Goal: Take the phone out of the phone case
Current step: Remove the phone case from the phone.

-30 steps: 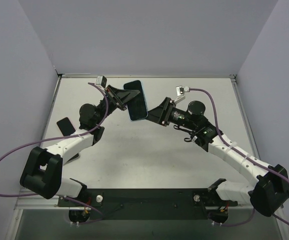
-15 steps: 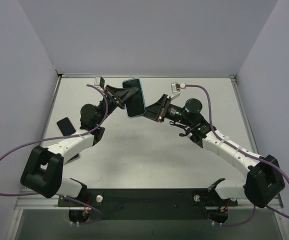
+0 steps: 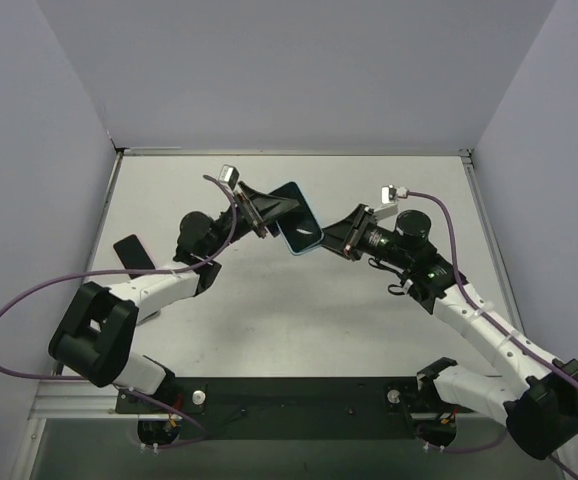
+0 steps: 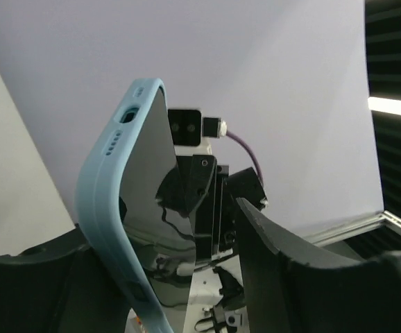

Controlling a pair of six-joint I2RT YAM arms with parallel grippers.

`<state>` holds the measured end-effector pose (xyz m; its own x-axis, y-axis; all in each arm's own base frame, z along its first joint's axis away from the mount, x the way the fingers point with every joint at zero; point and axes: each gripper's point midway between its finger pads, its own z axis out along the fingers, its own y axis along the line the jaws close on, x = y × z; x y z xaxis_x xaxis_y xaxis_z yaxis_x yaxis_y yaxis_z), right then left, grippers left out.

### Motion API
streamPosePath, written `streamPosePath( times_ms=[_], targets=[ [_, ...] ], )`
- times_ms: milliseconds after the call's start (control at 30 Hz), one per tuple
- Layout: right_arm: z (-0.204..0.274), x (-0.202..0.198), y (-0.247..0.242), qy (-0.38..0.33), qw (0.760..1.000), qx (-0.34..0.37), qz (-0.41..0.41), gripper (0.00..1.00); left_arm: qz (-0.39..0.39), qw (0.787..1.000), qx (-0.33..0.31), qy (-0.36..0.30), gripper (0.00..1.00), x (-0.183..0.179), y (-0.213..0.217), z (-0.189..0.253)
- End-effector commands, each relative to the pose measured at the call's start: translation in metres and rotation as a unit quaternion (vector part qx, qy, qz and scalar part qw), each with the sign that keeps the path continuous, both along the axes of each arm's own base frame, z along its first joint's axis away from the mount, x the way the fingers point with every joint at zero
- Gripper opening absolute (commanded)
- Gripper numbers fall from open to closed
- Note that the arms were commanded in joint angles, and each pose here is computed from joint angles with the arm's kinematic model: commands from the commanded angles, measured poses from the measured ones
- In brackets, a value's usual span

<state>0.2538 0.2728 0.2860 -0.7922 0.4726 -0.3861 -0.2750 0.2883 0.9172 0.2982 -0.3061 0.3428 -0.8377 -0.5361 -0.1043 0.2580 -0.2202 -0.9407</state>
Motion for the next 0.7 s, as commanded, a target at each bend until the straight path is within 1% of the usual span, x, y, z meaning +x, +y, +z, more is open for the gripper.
streamPosePath(
  times_ms=[0, 33, 67, 133, 200, 267, 433, 467, 500, 567, 600, 633, 667],
  targets=[
    [-0.048, 0.037, -0.058, 0.041, 0.984, -0.076, -0.157, 0.0, -0.114, 0.989, 0.025, -0.09, 0.7, -0.058, -0.018, 0.0],
    [-0.051, 0.033, -0.062, 0.042, 0.983, -0.086, -0.159, 0.0, -0.115, 0.99, 0.033, -0.077, 0.79, -0.057, -0.019, -0.013],
    [-0.054, 0.031, -0.066, 0.044, 0.981, -0.092, -0.164, 0.0, -0.115, 0.99, 0.033, -0.072, 0.84, -0.055, -0.019, -0.019],
    [-0.061, 0.026, -0.075, 0.047, 0.978, -0.101, -0.175, 0.0, -0.123, 0.991, 0.033, -0.048, 0.9, -0.052, -0.022, -0.035],
    [-0.071, 0.023, -0.085, 0.056, 0.972, -0.129, -0.191, 0.0, -0.13, 0.99, 0.03, -0.037, 0.91, -0.051, -0.024, -0.047],
    [-0.074, 0.02, -0.095, 0.05, 0.965, -0.161, -0.2, 0.0, -0.135, 0.99, 0.028, -0.029, 0.91, -0.053, -0.023, -0.054],
    [-0.077, 0.014, -0.117, 0.043, 0.949, -0.219, -0.223, 0.0, -0.135, 0.99, 0.044, -0.005, 0.92, -0.052, -0.023, -0.075],
    [-0.078, 0.013, -0.119, 0.034, 0.946, -0.238, -0.219, 0.0, -0.133, 0.99, 0.045, 0.001, 0.93, -0.053, -0.022, -0.08],
    [-0.085, 0.009, -0.122, 0.042, 0.941, -0.258, -0.215, 0.0, -0.133, 0.99, 0.042, 0.006, 0.93, -0.053, -0.022, -0.081],
    [-0.09, 0.009, -0.127, 0.037, 0.931, -0.291, -0.216, 0.0, -0.13, 0.991, 0.031, 0.011, 0.93, -0.051, -0.021, -0.081],
    [-0.101, 0.002, -0.131, 0.037, 0.92, -0.331, -0.205, 0.0, -0.129, 0.991, 0.029, 0.016, 0.93, -0.051, -0.02, -0.083],
    [-0.107, 0.001, -0.132, 0.036, 0.912, -0.356, -0.201, 0.0, -0.128, 0.991, 0.03, 0.019, 0.94, -0.05, -0.02, -0.084],
    [-0.113, 0.003, -0.144, 0.032, 0.891, -0.394, -0.226, 0.0, -0.127, 0.991, 0.035, 0.022, 0.94, -0.05, -0.021, -0.087]
  ],
)
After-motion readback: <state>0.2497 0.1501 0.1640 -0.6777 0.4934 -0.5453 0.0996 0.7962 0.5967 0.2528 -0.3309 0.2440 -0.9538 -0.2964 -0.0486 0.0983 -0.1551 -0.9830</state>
